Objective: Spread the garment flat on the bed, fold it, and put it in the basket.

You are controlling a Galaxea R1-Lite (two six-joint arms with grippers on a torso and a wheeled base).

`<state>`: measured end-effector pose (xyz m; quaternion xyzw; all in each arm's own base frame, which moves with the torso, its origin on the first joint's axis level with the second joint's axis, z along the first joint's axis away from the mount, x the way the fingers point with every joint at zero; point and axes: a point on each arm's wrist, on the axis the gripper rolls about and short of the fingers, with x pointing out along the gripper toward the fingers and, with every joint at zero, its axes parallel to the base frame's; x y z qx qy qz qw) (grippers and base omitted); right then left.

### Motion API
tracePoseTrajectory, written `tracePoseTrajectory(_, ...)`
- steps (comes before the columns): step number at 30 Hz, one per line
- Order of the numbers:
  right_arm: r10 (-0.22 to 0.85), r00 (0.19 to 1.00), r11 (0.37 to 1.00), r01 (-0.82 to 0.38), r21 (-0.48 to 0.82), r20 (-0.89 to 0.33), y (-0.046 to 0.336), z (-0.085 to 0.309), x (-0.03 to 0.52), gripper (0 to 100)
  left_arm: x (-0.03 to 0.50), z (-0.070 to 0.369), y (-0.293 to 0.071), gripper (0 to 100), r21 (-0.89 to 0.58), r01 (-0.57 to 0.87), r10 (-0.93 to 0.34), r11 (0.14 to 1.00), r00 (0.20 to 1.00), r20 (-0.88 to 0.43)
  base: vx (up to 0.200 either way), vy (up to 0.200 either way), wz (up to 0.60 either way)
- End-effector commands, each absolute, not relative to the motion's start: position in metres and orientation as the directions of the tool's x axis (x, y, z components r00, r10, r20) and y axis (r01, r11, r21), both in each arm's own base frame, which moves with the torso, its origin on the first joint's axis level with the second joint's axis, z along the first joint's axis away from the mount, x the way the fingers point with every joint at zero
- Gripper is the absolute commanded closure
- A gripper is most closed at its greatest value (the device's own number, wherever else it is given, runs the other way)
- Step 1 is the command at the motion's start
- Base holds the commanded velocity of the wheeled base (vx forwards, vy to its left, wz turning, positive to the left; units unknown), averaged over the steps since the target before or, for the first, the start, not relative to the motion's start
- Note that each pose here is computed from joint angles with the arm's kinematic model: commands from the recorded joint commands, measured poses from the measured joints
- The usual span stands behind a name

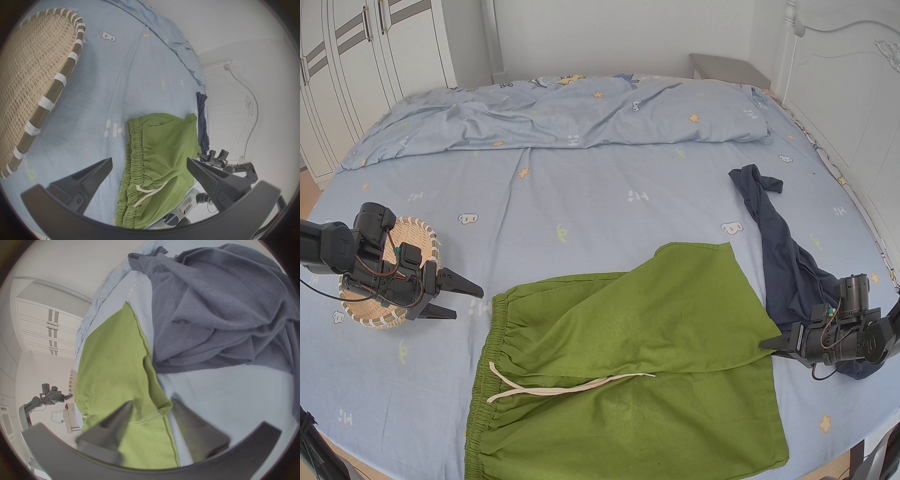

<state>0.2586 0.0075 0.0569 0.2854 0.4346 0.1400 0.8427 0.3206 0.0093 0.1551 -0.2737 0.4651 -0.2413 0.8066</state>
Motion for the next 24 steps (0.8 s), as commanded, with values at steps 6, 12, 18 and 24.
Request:
tracePoseTrajectory(6,0.482,0.698,0.798,-0.101,0.594,-0.529,0.007,0.107,0.238,0,0.331,0.148,0.005,0,-0.661,0.165,-0.65,0.732,0.461,-0.604,0.0,0.0,0.0)
tracePoseTrajectory(12,0.506,0.778,0.794,-0.252,0.553,-0.372,0.016,0.164,0.264,0,0.351,0.134,-0.01,0,-0.677,0.178,-0.667,0.714,0.469,-0.579,0.0,0.0,0.0)
tracePoseTrajectory(18,0.549,0.79,0.774,-0.359,0.521,-0.271,0.03,0.204,0.315,0,0.374,0.141,-0.011,0,-0.663,0.242,-0.669,0.708,0.528,-0.523,0.0,0.0,0.0)
tracePoseTrajectory(24,0.583,0.783,0.758,-0.428,0.492,-0.218,0.046,0.221,0.346,0,0.38,0.132,-0.015,0,-0.661,0.248,-0.675,0.708,0.513,-0.53,0.0,0.0,0.0)
